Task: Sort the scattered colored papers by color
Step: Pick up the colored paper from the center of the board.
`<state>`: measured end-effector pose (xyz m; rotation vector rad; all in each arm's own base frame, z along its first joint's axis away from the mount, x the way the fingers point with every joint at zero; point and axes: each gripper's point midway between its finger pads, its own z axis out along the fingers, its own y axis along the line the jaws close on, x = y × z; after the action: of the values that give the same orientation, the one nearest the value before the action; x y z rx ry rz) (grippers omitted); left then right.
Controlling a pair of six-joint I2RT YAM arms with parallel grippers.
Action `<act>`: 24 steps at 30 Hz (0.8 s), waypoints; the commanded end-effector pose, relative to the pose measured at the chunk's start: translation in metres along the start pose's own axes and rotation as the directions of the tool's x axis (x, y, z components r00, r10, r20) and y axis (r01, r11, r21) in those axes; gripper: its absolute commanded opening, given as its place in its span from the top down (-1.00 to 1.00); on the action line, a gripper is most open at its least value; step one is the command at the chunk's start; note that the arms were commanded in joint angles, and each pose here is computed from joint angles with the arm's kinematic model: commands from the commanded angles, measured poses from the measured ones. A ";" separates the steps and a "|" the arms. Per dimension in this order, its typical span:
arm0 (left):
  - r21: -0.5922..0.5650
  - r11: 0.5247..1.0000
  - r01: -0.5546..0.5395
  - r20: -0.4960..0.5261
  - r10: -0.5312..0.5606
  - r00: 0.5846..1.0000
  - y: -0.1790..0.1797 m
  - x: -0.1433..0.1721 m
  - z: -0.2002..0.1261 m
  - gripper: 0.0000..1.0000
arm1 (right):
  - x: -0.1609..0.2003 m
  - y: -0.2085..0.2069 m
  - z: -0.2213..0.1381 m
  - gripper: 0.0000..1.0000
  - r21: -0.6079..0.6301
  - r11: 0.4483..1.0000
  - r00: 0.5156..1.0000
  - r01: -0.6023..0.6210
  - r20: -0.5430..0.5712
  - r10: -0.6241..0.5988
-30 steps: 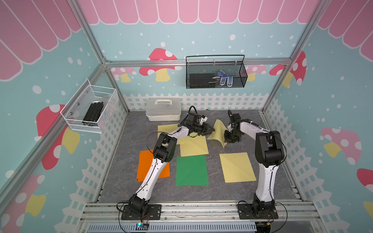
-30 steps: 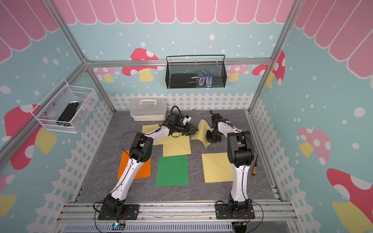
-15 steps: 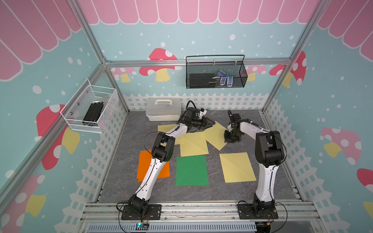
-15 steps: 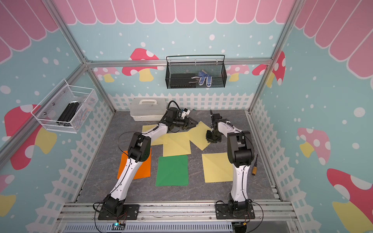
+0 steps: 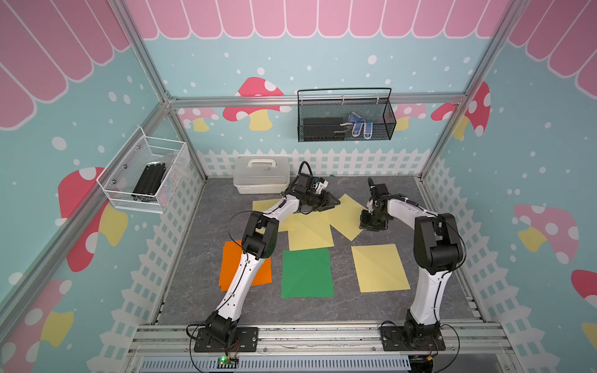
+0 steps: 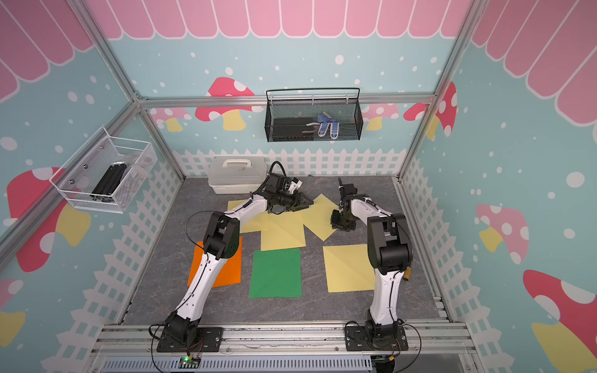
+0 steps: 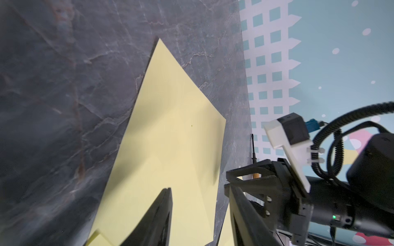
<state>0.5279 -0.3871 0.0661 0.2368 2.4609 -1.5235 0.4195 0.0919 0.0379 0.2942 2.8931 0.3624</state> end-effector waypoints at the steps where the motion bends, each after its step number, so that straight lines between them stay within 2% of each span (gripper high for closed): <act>1: -0.053 0.999 -0.008 -0.014 0.007 1.000 -0.001 0.009 -0.004 0.08 | -0.008 0.000 -0.021 0.30 -0.089 0.989 0.990 -0.118 0.072 0.124; 7: -0.115 0.993 0.025 -0.049 -0.031 0.998 0.010 0.027 -0.004 0.13 | -0.017 -0.025 -0.035 0.30 -0.180 0.947 0.948 -0.266 0.132 0.291; 13: -0.136 0.989 0.058 -0.060 -0.067 0.996 0.020 0.034 -0.002 0.14 | -0.037 -0.055 -0.023 0.30 -0.253 0.894 0.908 -0.370 0.104 0.406; 24: -0.142 0.987 0.078 -0.081 -0.090 0.993 0.025 0.044 0.009 0.16 | -0.053 -0.058 0.027 0.30 -0.322 0.836 0.883 -0.444 0.003 0.470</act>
<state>0.5050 -0.3818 0.0386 0.1921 2.6024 -1.4384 0.4673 0.0250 0.0305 0.8535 2.5710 0.8065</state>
